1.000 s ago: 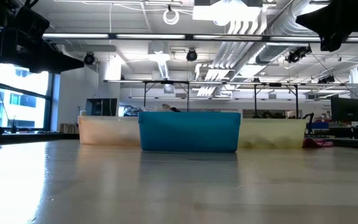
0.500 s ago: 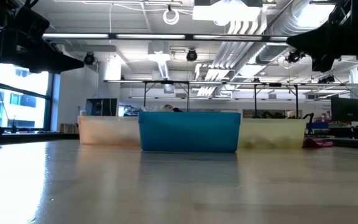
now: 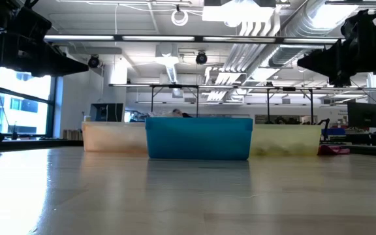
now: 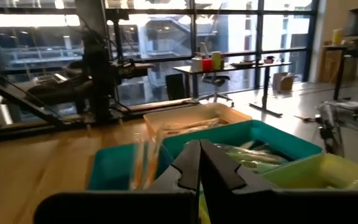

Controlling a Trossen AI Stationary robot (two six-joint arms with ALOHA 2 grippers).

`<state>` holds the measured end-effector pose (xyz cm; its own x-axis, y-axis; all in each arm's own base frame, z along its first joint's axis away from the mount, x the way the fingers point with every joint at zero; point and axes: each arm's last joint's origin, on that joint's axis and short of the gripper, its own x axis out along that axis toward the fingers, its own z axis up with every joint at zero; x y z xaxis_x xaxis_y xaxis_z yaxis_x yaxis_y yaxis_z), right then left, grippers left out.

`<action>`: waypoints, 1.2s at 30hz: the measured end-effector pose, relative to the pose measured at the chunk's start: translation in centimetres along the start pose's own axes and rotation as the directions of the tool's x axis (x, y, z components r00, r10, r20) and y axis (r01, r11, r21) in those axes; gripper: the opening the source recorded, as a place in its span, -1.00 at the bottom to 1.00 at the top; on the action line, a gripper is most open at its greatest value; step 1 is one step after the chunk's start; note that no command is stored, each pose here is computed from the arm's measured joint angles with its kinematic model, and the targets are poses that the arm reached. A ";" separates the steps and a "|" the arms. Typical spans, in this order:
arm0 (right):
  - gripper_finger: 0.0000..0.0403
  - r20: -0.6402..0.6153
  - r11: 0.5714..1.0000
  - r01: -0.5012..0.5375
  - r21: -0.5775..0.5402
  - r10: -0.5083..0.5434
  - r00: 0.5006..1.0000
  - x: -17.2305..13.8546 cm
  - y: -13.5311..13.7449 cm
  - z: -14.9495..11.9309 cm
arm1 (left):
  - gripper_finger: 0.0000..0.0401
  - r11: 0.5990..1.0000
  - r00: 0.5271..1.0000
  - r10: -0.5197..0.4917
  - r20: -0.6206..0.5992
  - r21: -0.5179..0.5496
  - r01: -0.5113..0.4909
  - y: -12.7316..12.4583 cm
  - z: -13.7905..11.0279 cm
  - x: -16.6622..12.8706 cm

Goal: Pick & Place Toothbrushes
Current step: Return to Home Position

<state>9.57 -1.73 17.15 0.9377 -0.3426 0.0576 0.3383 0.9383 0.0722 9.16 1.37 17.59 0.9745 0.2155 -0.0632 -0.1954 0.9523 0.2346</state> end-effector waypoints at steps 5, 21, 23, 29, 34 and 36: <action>-0.99 -0.010 1.000 0.012 -0.009 -0.012 1.000 0.1 0.0 -0.1 | -1.00 1.000 1.000 0.003 0.009 -0.001 -0.003 0.0 0.1 0.0; -0.99 -0.012 1.000 0.012 -0.006 -0.013 1.000 0.1 0.0 -0.1 | -1.00 1.000 1.000 0.004 0.016 -0.002 -0.004 0.0 0.1 0.0; -0.99 -0.012 1.000 0.012 -0.006 -0.012 1.000 0.1 0.0 -0.1 | -1.00 1.000 1.000 0.004 0.016 -0.002 -0.004 0.0 0.1 0.0; -0.99 -0.013 1.000 0.013 -0.006 -0.013 1.000 0.1 0.0 -0.2 | -1.00 1.000 1.000 0.003 0.017 -0.002 -0.003 0.0 0.1 0.0; -0.98 -0.013 1.000 0.013 -0.006 -0.013 1.000 0.1 0.0 -0.2 | -1.00 1.000 1.000 0.000 0.019 -0.002 0.000 0.0 0.1 0.0; -0.98 -0.014 1.000 0.013 -0.006 -0.013 1.000 0.1 0.0 -0.2 | -1.00 1.000 1.000 0.000 0.019 -0.002 0.000 0.0 0.1 0.0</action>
<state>9.66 -1.77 16.99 0.9344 -0.3537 0.0430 0.3506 0.9342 0.0666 9.19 1.36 17.73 0.9764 0.2112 -0.0447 -0.1955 0.9528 0.2325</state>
